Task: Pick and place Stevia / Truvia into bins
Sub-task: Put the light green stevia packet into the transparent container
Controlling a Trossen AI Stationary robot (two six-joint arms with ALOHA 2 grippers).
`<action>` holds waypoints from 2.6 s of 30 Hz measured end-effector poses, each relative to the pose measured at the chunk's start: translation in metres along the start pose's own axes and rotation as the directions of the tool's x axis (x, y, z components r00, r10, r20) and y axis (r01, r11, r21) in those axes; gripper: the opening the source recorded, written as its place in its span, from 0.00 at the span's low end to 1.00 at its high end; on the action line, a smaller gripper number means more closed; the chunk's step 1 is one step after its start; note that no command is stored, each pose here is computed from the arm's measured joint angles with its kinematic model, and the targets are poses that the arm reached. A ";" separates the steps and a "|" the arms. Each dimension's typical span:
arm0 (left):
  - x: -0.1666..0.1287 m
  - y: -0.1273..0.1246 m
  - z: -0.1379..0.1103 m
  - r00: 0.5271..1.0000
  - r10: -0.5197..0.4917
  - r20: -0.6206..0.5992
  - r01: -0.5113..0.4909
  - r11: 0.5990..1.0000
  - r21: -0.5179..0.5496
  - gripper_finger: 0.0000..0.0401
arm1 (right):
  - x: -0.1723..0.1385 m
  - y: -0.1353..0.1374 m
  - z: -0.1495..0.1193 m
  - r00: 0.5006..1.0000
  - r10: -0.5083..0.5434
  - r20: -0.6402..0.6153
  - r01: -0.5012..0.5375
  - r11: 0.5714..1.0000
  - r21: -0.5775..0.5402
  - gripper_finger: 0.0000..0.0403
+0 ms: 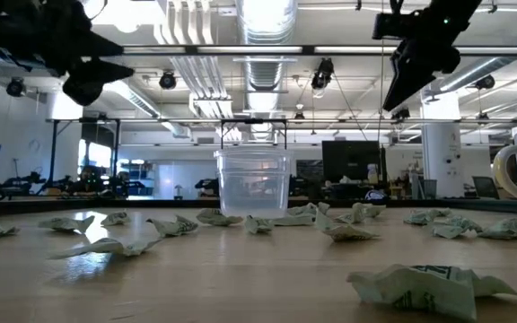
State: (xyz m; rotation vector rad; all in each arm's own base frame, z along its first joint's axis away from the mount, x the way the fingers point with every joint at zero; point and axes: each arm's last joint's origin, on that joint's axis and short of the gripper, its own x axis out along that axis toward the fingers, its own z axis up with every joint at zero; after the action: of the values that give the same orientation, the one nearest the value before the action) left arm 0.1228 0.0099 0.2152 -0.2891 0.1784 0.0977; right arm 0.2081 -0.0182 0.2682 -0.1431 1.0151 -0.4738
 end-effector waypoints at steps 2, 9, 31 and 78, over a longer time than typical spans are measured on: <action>0.009 -0.001 -0.001 1.000 -0.002 -0.021 0.002 1.000 0.003 0.46 | 0.003 0.001 -0.002 1.000 0.005 -0.015 -0.005 1.000 0.011 0.17; 0.033 -0.007 0.014 0.993 0.015 -0.120 -0.007 0.998 0.068 0.46 | 0.014 -0.005 -0.008 0.993 0.095 -0.067 -0.090 0.992 0.085 0.17; 0.051 -0.015 0.054 0.969 0.163 -0.186 -0.097 0.941 0.324 0.46 | 0.111 -0.031 -0.039 0.860 0.303 -0.410 -0.247 0.951 0.183 0.43; 0.044 -0.012 0.044 0.959 0.174 -0.222 -0.107 0.952 0.287 0.46 | 0.152 -0.017 -0.046 0.784 0.392 -0.482 -0.249 0.909 0.334 0.13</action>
State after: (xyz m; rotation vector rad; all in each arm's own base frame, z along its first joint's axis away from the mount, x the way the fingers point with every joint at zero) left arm 0.1743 0.0143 0.2516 -0.0104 0.4549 0.1782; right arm 0.2307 -0.0969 0.1306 0.4209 1.4922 -0.3242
